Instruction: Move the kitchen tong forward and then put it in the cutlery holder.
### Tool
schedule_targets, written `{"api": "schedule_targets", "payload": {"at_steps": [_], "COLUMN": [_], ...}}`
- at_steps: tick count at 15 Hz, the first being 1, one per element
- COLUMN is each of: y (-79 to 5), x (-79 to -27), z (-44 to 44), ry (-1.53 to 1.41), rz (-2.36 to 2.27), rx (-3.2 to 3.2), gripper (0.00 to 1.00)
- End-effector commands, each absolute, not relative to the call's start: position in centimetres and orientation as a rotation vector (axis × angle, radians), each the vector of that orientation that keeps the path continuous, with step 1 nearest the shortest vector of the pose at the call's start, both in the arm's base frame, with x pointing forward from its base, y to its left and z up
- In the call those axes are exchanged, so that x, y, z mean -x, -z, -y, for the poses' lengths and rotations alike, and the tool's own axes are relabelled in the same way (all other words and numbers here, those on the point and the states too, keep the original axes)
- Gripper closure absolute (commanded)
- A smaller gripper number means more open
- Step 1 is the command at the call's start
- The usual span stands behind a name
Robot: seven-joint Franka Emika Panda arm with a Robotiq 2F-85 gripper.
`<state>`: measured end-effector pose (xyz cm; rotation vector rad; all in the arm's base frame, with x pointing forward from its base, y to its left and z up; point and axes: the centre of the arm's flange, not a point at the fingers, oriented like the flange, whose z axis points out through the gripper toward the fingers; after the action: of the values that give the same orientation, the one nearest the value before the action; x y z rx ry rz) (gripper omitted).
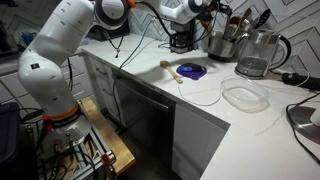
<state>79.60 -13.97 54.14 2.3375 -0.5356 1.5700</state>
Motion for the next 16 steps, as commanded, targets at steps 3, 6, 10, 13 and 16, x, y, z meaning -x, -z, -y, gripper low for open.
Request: {"api": "schedule_targets", "payload": {"at_steps": [3,6,10,13,16], "y": [-51.5,-50.1,-49.4,-49.7,-51.4], "x": [-80.1,-80.1,-80.0,-79.9,-80.0], "z": [14.5,14.9,15.3,15.1,14.3], "ry": [-1.504,-1.476,-1.456,-1.446,-1.435], "rz": [0.568,0.573,0.581,0.57,0.536], "rx": [-2.408,-2.433,-2.451,-2.474,-2.488], "gripper": [0.97,0.97,0.97,0.74,0.48]}}
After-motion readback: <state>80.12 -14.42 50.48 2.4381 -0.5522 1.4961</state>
